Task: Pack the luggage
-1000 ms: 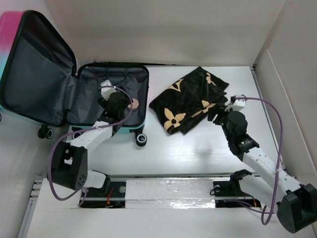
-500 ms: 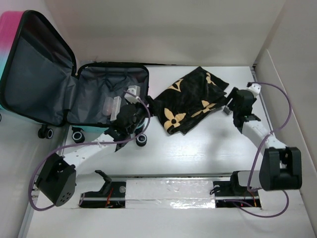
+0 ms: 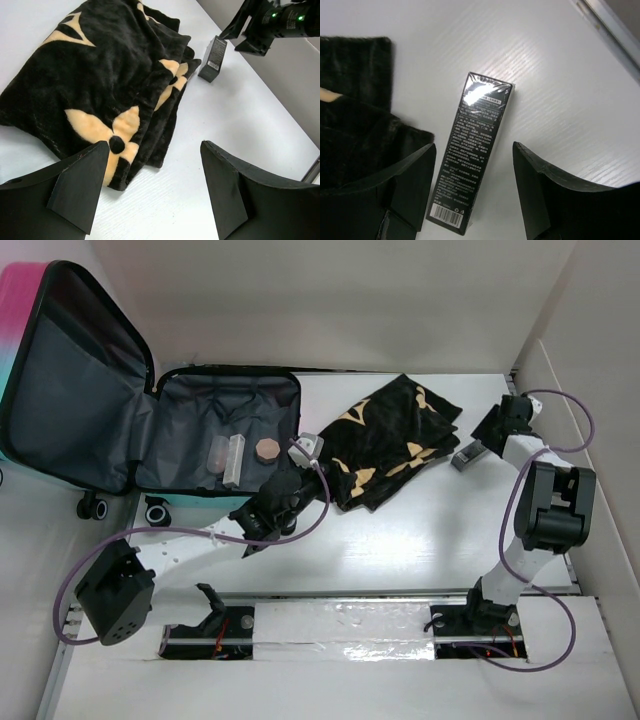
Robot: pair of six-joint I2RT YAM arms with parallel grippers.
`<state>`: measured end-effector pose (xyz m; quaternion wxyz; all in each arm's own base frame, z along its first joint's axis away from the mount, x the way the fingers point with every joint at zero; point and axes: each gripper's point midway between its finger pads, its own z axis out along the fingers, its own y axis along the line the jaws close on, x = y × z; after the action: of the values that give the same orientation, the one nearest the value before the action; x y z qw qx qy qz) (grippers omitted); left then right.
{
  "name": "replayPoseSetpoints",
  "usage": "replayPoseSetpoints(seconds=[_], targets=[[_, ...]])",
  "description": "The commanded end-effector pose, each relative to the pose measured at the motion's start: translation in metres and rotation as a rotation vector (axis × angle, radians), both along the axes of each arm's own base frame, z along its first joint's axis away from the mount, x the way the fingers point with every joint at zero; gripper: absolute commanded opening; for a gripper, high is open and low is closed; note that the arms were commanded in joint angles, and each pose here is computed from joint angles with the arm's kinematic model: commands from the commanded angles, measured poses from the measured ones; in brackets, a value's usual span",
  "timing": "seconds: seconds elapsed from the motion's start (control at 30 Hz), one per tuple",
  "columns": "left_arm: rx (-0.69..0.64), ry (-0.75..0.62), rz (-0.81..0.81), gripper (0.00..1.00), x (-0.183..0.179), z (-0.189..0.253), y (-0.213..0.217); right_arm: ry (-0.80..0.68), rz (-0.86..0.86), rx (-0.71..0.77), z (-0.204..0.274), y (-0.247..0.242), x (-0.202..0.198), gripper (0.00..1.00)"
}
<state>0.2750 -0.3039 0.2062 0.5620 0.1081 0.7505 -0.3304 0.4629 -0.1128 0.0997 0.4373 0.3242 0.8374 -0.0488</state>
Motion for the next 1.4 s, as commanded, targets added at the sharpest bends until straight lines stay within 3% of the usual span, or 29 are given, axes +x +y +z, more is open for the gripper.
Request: replayPoseSetpoints(seconds=[0.0, 0.57, 0.6, 0.73, 0.9, 1.07, 1.2, 1.23, 1.37], targets=[[-0.048, -0.059, -0.003, 0.71, -0.002, 0.021, 0.004, 0.039, 0.044, 0.072, -0.008, 0.010, 0.002, 0.68], [-0.064, -0.059, -0.040, 0.71, -0.007, 0.023, 0.000, 0.168, 0.068, 0.108, -0.039, 0.027, 0.016, 0.68], [-0.061, -0.056, -0.040, 0.71, -0.007, 0.021, -0.001, 0.145, 0.060, 0.086, -0.030, 0.023, 0.017, 0.69], [-0.063, -0.052, -0.058, 0.71, -0.009, 0.021, -0.003, 0.138, 0.080, 0.060, -0.026, 0.025, 0.016, 0.89], [-0.057, -0.047, -0.052, 0.71, -0.008, 0.018, -0.003, 0.195, 0.100, 0.095, -0.042, 0.030, 0.022, 0.90], [-0.059, -0.050, -0.048, 0.71, -0.007, 0.019, -0.003, 0.184, 0.060, 0.066, -0.034, 0.022, 0.018, 0.79], [-0.064, -0.051, -0.057, 0.71, -0.009, 0.020, -0.003, 0.189, 0.048, 0.075, -0.036, 0.015, 0.012, 0.63], [-0.064, -0.051, -0.054, 0.71, -0.008, 0.020, -0.003, 0.200, 0.048, 0.072, -0.040, 0.015, 0.008, 0.52], [-0.068, -0.052, -0.059, 0.71, -0.010, 0.021, -0.003, 0.196, 0.047, 0.077, -0.039, 0.009, 0.001, 0.49]])
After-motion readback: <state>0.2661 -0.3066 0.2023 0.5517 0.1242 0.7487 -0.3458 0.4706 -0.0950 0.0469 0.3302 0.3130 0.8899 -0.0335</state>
